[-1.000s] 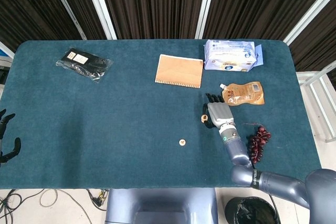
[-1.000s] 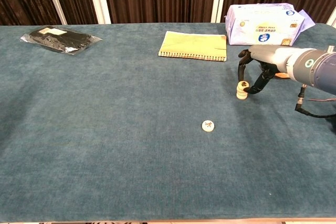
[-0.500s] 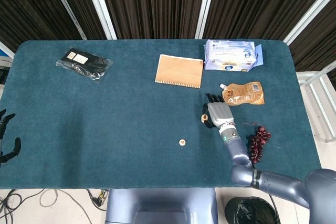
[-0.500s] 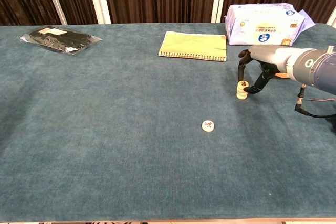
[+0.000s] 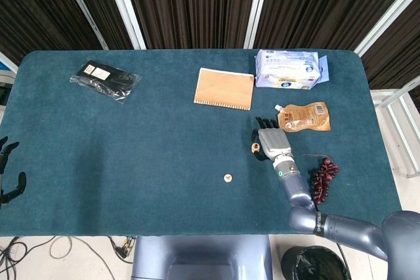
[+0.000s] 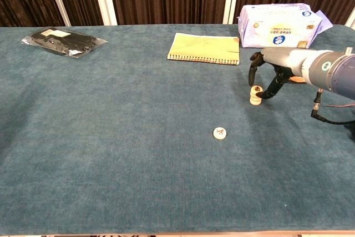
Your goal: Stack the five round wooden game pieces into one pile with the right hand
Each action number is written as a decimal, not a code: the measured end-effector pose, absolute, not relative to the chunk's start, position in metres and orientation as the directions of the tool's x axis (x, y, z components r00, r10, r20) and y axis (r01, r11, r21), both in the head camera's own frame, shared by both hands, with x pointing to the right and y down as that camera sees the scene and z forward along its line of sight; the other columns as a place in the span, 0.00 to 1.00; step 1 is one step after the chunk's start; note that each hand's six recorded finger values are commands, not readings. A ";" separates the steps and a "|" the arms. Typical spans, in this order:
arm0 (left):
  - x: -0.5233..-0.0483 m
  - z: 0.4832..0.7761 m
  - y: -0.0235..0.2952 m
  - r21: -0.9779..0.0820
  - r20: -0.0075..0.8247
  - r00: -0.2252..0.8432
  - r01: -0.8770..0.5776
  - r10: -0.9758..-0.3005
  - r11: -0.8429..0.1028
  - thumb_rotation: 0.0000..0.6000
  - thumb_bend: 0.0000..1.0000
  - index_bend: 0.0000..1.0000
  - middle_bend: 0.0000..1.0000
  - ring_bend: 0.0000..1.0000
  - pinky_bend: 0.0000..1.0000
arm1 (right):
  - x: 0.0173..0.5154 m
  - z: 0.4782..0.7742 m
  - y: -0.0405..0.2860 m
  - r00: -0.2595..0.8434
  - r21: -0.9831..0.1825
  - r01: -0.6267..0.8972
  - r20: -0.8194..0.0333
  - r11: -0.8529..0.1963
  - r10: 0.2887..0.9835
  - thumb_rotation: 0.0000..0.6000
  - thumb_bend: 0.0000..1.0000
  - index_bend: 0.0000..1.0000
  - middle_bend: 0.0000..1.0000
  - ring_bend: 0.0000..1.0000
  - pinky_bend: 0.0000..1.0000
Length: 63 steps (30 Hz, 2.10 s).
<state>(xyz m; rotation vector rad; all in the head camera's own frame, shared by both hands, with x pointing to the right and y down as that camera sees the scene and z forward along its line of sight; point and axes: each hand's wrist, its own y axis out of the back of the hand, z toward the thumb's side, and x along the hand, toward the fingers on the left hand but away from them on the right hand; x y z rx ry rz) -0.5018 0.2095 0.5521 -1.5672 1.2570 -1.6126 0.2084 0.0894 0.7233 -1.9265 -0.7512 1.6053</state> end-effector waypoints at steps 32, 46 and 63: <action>-0.502 0.552 0.209 -0.890 0.439 -0.161 -0.213 -0.884 -0.404 1.00 0.48 0.14 0.00 0.00 0.00 | 0.166 0.697 0.176 0.370 -0.739 0.069 -0.605 -0.670 0.705 1.00 0.42 0.32 0.00 0.00 0.00; -0.502 0.551 0.209 -0.891 0.437 -0.161 -0.212 -0.885 -0.401 1.00 0.48 0.14 0.00 0.00 0.00 | 0.153 0.710 0.184 0.382 -0.724 0.059 -0.619 -0.687 0.686 1.00 0.42 0.35 0.00 0.00 0.00; -0.502 0.552 0.209 -0.891 0.437 -0.162 -0.210 -0.885 -0.401 1.00 0.48 0.14 0.00 0.00 0.00 | 0.147 0.719 0.191 0.390 -0.703 0.067 -0.635 -0.708 0.668 1.00 0.42 0.42 0.00 0.00 0.00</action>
